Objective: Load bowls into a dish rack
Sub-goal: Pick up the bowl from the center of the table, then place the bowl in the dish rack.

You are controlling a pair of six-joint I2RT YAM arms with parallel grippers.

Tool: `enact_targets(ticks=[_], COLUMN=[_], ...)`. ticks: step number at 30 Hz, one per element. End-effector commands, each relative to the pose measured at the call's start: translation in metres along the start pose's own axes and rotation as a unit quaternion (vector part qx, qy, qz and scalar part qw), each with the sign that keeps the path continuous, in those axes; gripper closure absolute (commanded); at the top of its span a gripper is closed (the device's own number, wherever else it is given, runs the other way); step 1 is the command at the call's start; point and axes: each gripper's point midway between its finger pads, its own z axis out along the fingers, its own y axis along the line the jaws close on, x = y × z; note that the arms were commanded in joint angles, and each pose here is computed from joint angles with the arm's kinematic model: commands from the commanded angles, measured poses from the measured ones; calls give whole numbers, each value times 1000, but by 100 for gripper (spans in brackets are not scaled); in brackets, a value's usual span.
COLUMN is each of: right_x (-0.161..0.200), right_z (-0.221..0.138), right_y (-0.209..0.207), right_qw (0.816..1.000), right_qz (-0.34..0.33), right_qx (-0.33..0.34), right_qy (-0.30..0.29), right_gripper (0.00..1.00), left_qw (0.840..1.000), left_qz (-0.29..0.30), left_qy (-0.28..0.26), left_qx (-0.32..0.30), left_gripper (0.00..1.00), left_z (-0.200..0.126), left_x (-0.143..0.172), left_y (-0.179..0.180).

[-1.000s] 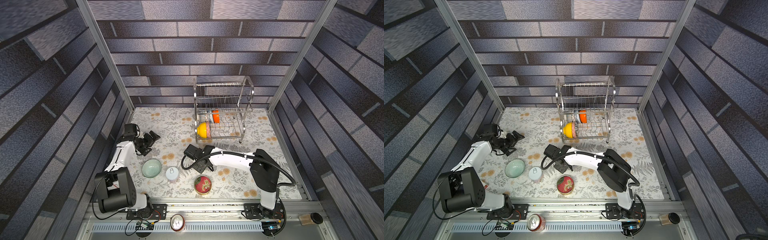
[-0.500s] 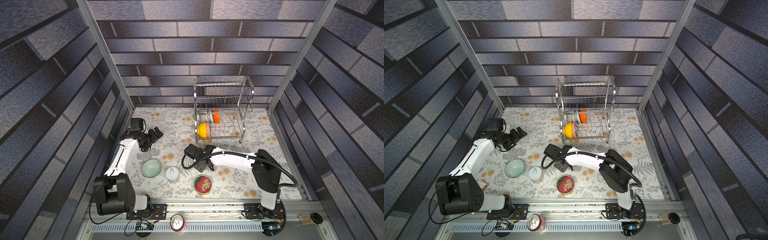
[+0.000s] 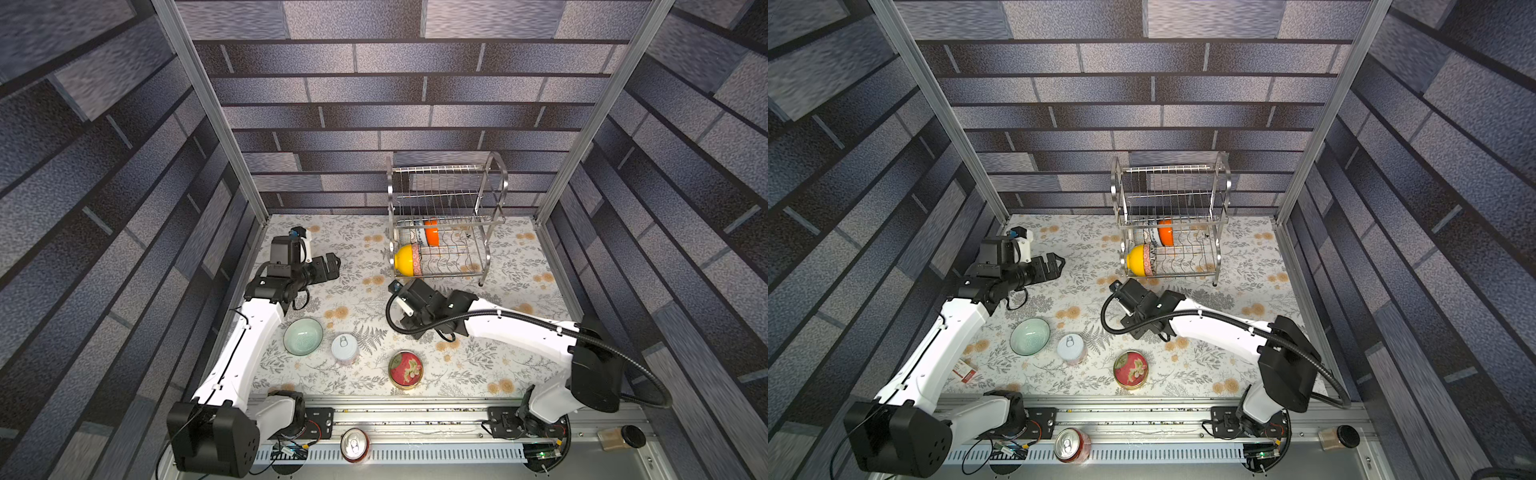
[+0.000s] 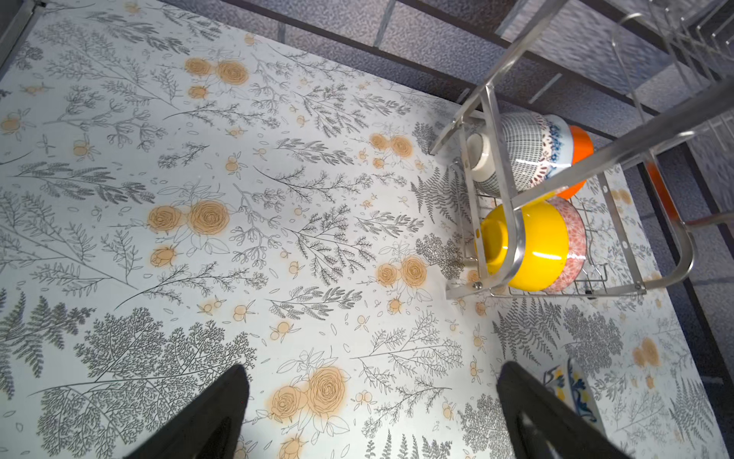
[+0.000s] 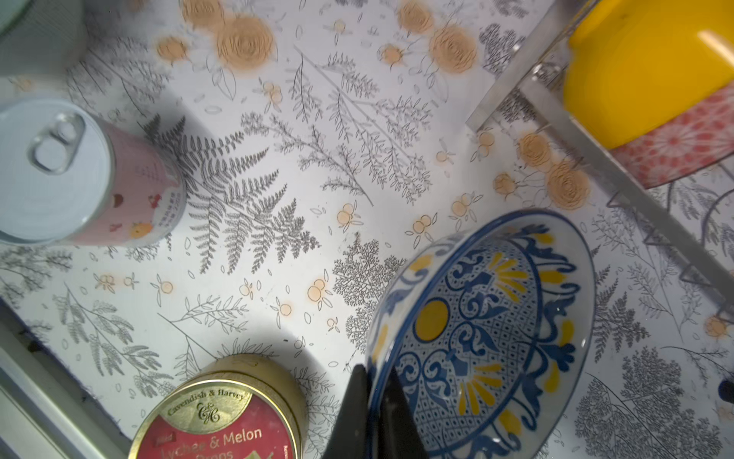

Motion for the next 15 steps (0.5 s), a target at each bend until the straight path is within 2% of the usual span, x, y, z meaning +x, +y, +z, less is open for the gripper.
enact_targets(ticks=[1,2,6,11,15], right_x=[-31,-22,-32,-49,-59], right_z=[-28,-28,-50,-74,-89], right_y=[-14,-20,-43,-66,-91], right_qw=[993,991,971,932,887], right_qz=[65,83,162,247,314], right_qx=[-33,-41,-83,-138,-176], right_qy=[-91,-95,-155,-229,-288], right_gripper=[97,97,97,97,97], left_qw=[996,994,985,972,963], left_qz=[73,86,134,169,189], left_qy=[-27,-27,-34,-42,-43], left_qx=[51,65,106,155,186], left_gripper=[0,0,0,0,0], left_z=[4,5,6,8,9], left_x=[2,6,19,34,43], left_y=[-17,-22,-40,-60,-74])
